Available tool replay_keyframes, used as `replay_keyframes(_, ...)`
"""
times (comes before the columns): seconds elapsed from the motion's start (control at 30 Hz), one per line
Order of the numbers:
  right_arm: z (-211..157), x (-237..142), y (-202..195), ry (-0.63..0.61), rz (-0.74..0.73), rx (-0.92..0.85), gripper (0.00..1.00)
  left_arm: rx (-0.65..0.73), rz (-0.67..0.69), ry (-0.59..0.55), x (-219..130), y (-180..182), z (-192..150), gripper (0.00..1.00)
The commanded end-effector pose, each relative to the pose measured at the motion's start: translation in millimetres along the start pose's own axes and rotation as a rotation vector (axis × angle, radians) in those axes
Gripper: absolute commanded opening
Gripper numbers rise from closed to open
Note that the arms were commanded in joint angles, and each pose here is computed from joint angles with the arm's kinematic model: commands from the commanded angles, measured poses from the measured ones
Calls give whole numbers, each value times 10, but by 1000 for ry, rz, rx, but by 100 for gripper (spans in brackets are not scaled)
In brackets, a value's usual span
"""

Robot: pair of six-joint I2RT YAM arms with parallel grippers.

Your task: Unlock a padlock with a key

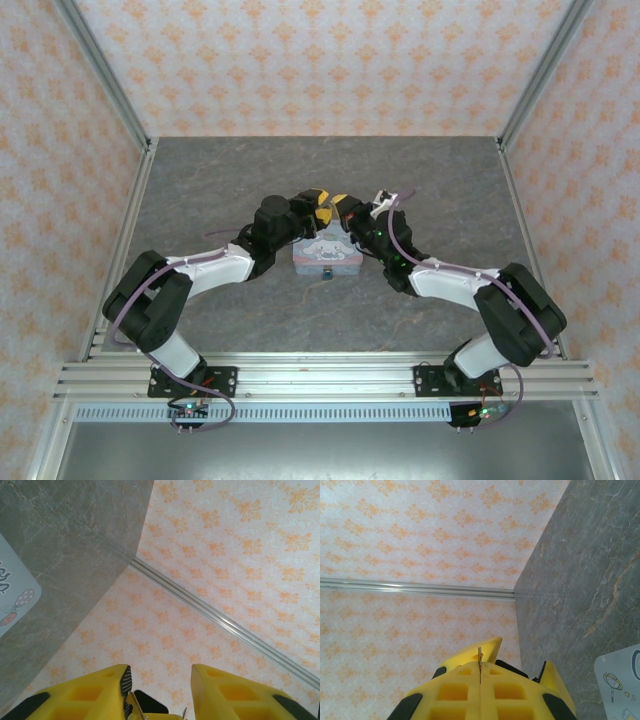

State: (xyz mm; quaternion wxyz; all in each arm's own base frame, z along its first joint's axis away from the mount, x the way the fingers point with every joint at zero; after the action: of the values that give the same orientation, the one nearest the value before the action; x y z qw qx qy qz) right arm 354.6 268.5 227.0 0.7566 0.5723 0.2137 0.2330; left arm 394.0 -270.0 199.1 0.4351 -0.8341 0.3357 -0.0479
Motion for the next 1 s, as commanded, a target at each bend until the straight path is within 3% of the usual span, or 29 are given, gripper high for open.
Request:
replay_keyframes(0.0, 73, -73, 159, -36, 52, -4, 0, -9, -16, -18, -21, -31, 2, 35)
replay_keyframes(0.5, 112, -84, 102, -45, 41, 0, 0, 3, 7, -32, -6, 3, 20, 19)
replay_keyframes(0.8, 130, -120, 58, -43, 35, 9, 0, 21, 21, -41, 7, 26, 39, 0)
replay_keyframes(0.93, 195, -327, -137, -45, -28, 9, 41, 121, 25, -52, -28, -21, 34, 0)
replay_keyframes(0.97, 221, -421, -228, -46, -60, 3, 47, 174, 37, -52, -35, -52, 21, 0)
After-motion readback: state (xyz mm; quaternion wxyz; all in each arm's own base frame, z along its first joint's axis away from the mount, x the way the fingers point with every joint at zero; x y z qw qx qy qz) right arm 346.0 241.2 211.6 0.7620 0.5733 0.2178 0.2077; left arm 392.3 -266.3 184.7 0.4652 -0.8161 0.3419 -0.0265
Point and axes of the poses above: each hand's point on the last joint's axis, 136 mm out from that joint toward the fingers, its own x axis out along the fingers, its own y axis along the line the jaws close on, z = x × y, the point moved 1 cm from there along -x, back along the fingers, and after that the axes turned 8 degrees about -x, right-handed, at the moved point
